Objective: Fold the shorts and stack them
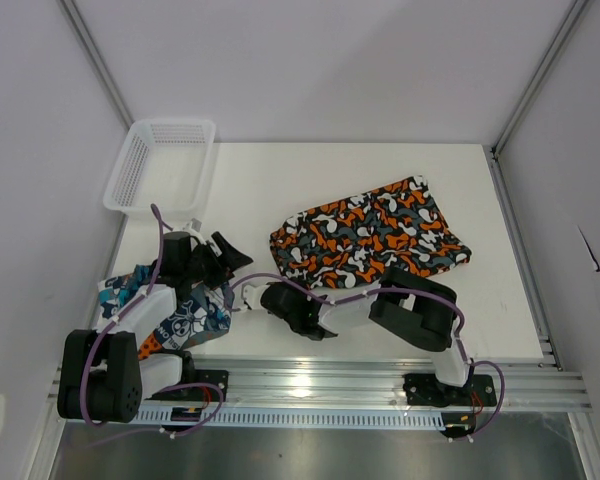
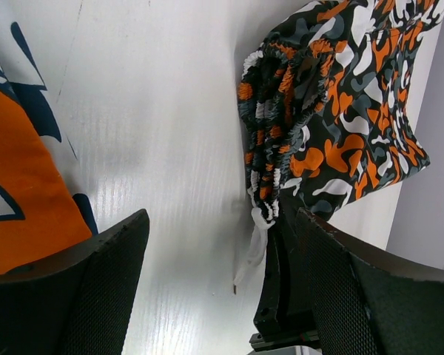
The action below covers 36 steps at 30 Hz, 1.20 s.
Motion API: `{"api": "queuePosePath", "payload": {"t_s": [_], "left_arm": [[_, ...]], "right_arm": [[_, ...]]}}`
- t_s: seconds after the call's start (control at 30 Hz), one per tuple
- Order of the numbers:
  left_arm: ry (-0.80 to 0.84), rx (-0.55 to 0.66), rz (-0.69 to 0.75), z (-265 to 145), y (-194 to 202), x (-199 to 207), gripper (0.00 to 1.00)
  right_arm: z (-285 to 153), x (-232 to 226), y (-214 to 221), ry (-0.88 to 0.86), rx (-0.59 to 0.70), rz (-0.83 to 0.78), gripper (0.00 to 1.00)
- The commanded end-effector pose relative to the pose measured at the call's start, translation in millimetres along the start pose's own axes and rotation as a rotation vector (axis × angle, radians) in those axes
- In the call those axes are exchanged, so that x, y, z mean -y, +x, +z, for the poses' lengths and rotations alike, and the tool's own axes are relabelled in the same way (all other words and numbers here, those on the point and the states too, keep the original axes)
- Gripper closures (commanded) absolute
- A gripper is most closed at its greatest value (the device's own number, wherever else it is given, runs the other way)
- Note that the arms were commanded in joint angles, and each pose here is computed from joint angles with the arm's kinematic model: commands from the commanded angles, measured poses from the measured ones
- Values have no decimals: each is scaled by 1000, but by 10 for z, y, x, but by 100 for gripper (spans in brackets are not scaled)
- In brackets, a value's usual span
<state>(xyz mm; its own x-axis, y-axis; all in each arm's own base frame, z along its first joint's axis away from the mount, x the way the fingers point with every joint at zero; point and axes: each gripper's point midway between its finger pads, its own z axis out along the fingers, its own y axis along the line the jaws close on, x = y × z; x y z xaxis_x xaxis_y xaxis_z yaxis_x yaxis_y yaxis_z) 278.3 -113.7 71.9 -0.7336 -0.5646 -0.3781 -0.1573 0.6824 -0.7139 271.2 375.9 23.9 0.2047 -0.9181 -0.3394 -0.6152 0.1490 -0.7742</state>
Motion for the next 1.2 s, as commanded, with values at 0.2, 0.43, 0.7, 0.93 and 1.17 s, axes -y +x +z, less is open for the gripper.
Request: {"api": "queuePosePath", "payload": {"t_s": [0.2,0.43,0.7,0.93,1.17], "left_arm": [[114,13,-11,-56,-88,286,16],[148,-49,-45,-20,69,496,15],[164,-129,-78,142,336,663,3],[191,-122,-139,192,359,777,1],[204,-147,-198,290,349,962,1]], "right_arm": [[-152,73,-38,32,105,125,100],[-277,224,-50,65,165,214,100],[-419,460,-123,36,224,328,100],[-454,506,-141,11,247,355,100],[-458,511,-162,6,253,353,100]]}}
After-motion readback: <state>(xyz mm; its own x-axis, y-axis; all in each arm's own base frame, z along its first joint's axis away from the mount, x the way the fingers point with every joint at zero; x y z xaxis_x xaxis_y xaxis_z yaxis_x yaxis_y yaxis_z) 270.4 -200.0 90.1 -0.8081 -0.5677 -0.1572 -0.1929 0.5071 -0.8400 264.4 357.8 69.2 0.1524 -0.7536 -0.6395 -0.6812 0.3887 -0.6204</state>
